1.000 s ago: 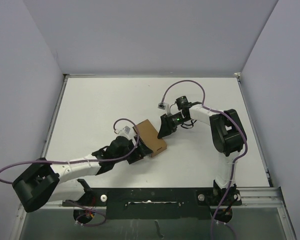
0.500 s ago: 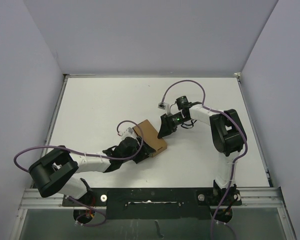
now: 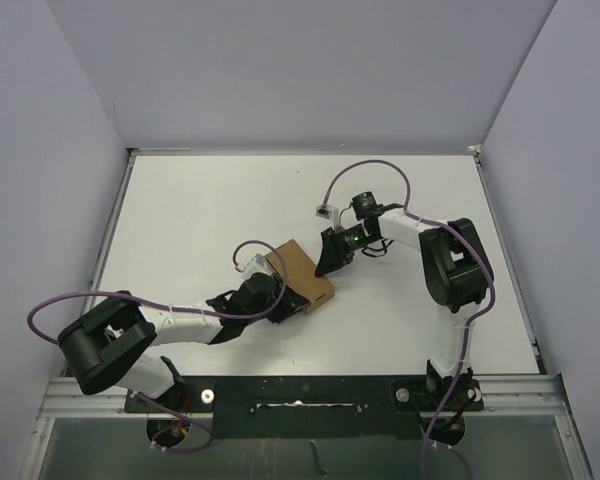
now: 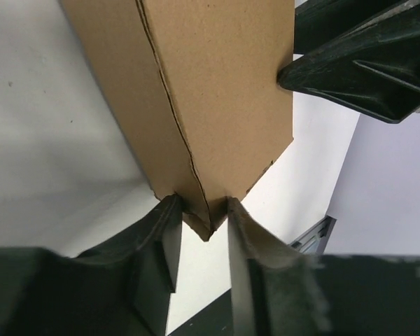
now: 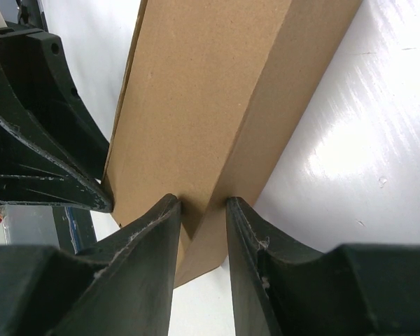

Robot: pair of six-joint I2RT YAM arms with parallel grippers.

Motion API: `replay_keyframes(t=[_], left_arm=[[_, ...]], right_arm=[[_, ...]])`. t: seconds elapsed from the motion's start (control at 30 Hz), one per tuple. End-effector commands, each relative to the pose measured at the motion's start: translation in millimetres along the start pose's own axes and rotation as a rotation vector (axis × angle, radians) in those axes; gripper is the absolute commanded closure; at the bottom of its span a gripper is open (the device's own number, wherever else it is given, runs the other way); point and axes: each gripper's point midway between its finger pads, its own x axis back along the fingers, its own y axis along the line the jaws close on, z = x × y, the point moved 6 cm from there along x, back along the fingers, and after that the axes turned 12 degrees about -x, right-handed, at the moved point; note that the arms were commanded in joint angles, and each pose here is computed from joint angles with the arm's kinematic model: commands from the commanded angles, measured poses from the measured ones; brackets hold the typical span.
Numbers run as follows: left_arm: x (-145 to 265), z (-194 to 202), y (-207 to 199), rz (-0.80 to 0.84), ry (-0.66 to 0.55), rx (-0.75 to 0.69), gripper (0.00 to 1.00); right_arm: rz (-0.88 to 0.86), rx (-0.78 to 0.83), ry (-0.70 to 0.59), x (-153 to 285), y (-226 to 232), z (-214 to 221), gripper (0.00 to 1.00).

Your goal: Fold the paper box

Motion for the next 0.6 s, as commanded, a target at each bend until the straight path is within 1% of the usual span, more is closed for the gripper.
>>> replay_keyframes(t=[0.0, 0.03, 0.07, 0.1, 0.2, 0.23, 0.37, 0.47, 0.57], left_arm=[[-4, -8, -21, 0.060, -0.031, 0.032, 0.79], [-4, -8, -22, 0.064, -0.031, 0.035, 0.82], [-5, -8, -22, 0.066, -0.030, 0.040, 0.87], [-5, -7, -22, 0.068, -0.029, 0.042, 0.89], [-5, -7, -24, 0.075, -0.025, 0.040, 0.90], [-4, -8, -24, 0.079, -0.026, 0.034, 0.88], [6, -10, -29, 0.110, -0.032, -0.014, 0.75], [20, -14, -33, 0.145, -0.045, -0.113, 0.57], [39, -26, -32, 0.147, -0.097, -0.232, 0.40]], right_arm=[[0.027, 0.049, 0.000, -4, 0, -5, 0.69], [0.027, 0.050, 0.002, -4, 0, -5, 0.69], [0.029, 0.049, 0.002, -4, 0, -5, 0.69], [0.029, 0.050, 0.003, -4, 0, -5, 0.69], [0.027, 0.050, 0.004, -5, 1, -4, 0.69], [0.026, 0.053, 0.000, -4, 1, -5, 0.69], [0.017, 0.060, -0.015, 1, 3, -8, 0.66], [0.001, 0.080, -0.038, 9, 8, -13, 0.59], [-0.009, 0.122, -0.081, 24, 16, -19, 0.51]])
